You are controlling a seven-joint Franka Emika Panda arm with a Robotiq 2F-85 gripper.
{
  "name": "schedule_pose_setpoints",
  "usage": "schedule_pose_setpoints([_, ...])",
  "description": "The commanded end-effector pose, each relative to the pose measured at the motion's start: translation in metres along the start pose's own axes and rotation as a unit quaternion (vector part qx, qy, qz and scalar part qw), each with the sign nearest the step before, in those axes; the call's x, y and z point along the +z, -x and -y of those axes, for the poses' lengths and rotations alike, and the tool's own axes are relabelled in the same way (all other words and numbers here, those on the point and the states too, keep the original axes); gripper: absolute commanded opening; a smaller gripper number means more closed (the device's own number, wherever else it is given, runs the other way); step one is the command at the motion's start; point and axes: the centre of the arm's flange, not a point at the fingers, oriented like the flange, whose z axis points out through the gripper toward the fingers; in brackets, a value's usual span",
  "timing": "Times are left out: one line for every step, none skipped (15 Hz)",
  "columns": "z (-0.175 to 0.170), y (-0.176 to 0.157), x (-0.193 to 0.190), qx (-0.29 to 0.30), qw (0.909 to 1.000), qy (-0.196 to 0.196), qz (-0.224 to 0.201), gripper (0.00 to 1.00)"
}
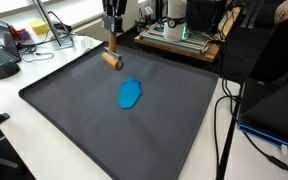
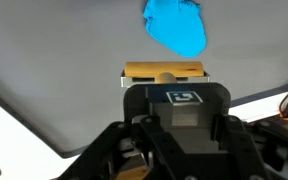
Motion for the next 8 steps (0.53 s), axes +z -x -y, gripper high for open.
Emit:
schedule_pose_setpoints([-0.002, -0.001, -0.008, 0.064, 0.9979, 0.002, -0.009, 0.22])
schedule_pose_setpoints([-0.001, -0.002, -0.007, 0.066, 0.9978, 0.008, 0.006, 0.22])
schedule_pose_setpoints([0.0, -0.002, -0.008, 0.065, 0.9977, 0.006, 0.021, 0.22])
schedule_pose_setpoints([0.003, -0.002, -0.008, 0.063, 0.9972, 0.012, 0.038, 0.22])
schedule_pose_setpoints([0.007, -0.002, -0.01, 0.058, 0.9964, 0.017, 0.06, 0.22])
schedule_pose_setpoints([0.01, -0.002, -0.012, 0.058, 0.995, 0.021, 0.079, 0.22])
schedule_pose_setpoints([0.013, -0.003, -0.014, 0.058, 0.9934, 0.022, 0.096, 0.22])
schedule_pose_setpoints([0.016, -0.005, -0.016, 0.061, 0.9914, 0.026, 0.113, 0.22])
